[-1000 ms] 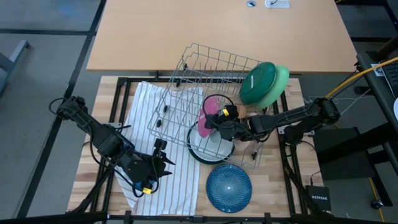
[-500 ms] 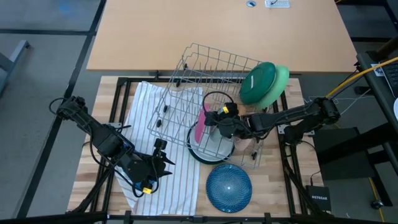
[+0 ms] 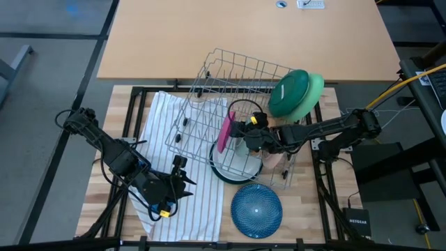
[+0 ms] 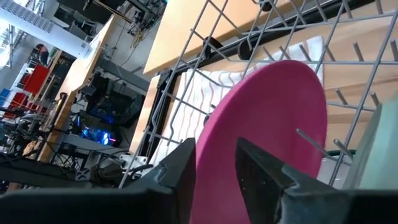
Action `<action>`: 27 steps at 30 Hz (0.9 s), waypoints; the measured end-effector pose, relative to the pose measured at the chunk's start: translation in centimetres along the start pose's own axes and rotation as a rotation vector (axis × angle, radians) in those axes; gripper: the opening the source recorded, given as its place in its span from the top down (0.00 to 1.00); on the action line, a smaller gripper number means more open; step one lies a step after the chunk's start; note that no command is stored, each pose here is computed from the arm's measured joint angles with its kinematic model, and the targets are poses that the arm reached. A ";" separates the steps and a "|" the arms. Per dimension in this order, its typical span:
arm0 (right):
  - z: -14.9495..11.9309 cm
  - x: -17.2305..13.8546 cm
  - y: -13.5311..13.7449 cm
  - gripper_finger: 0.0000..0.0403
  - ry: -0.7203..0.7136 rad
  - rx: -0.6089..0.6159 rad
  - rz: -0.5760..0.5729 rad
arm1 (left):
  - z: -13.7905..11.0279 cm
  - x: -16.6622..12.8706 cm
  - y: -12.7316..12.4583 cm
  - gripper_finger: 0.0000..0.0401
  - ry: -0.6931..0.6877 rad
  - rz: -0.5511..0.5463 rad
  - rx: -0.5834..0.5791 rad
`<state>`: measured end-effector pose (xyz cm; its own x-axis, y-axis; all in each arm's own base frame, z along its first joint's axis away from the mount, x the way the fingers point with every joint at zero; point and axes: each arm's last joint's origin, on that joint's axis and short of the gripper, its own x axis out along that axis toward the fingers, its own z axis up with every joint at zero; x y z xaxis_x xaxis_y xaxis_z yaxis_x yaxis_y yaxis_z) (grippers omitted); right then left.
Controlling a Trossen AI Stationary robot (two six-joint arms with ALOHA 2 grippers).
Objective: Sort dishes
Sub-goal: Put the blue plate in the dish rack
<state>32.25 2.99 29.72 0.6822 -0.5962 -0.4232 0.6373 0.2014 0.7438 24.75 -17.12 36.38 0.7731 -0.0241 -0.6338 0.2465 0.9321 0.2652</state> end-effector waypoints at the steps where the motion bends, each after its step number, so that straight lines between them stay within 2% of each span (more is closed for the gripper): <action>1: 0.0 0.0 0.0 0.72 -0.001 0.001 0.001 | 0.0 0.0 0.0 0.64 0.000 0.000 -0.001; 9: -0.3 -0.1 0.1 0.73 0.105 0.002 0.021 | 0.0 0.0 0.0 0.64 0.000 0.000 -0.004; 27: 0.3 -1.1 0.3 0.73 0.208 -0.068 0.061 | 0.0 0.0 0.0 0.64 0.001 0.000 -0.006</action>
<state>31.56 3.45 30.61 0.7751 -0.4095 -0.4812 0.6103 0.2881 0.7379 24.74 -17.12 36.37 0.7724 -0.0238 -0.6346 0.2432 0.9342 0.2609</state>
